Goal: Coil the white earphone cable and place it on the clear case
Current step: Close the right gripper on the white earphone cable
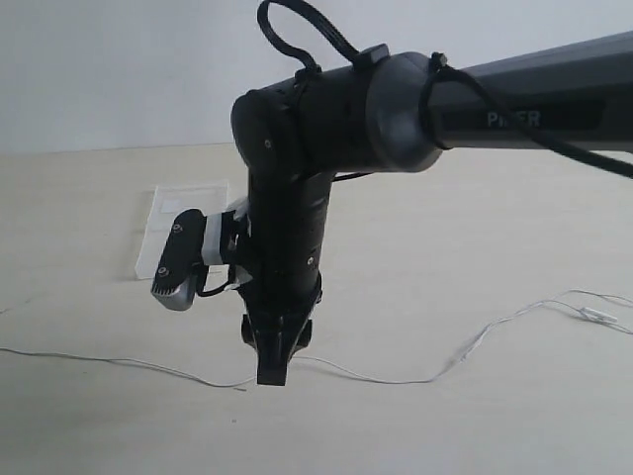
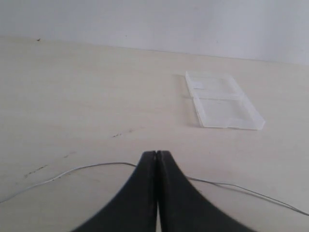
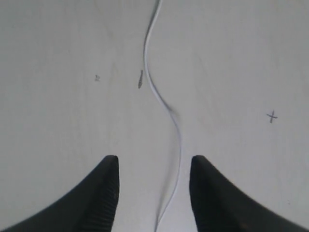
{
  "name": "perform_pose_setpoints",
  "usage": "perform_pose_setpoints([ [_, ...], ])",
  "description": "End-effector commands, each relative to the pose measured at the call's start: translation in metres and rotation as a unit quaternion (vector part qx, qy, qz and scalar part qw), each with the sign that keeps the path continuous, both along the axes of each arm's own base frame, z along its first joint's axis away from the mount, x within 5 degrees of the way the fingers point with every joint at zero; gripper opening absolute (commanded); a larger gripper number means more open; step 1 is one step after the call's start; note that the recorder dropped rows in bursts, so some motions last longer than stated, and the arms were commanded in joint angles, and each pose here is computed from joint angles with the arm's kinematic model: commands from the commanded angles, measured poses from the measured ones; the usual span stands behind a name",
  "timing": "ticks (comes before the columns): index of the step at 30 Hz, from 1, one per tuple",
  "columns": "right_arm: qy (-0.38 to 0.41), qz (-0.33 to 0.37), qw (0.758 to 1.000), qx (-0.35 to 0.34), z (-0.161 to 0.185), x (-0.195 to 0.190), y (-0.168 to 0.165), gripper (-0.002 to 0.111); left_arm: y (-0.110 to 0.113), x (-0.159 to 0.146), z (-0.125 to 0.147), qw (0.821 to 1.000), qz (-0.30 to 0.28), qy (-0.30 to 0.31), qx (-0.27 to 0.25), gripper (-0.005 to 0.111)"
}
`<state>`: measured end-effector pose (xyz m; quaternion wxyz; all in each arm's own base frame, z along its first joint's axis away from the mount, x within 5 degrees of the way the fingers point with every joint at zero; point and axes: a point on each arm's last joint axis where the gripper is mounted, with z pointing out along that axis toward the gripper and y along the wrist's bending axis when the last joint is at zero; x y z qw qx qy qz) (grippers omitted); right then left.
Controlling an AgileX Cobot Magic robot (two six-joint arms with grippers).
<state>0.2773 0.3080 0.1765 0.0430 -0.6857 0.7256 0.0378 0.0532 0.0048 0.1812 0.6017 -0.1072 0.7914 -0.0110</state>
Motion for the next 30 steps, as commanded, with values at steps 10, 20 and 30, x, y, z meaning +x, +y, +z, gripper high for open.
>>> perform_pose_setpoints([
  [10, -0.024, 0.048, 0.999, 0.009, -0.025, -0.002, 0.02, 0.046, 0.0, 0.0, 0.0, 1.0, 0.002, -0.004, 0.003, 0.0],
  [20, -0.051, 0.037, 0.998, -0.026, -0.047, 0.007, 0.018, 0.046, 0.0, 0.0, 0.0, 1.0, 0.002, -0.004, 0.003, 0.0],
  [30, -0.059, 0.04, 0.997, -0.025, -0.057, 0.01, 0.02, 0.046, 0.0, 0.0, 0.0, 1.0, 0.002, -0.004, 0.003, 0.0],
])
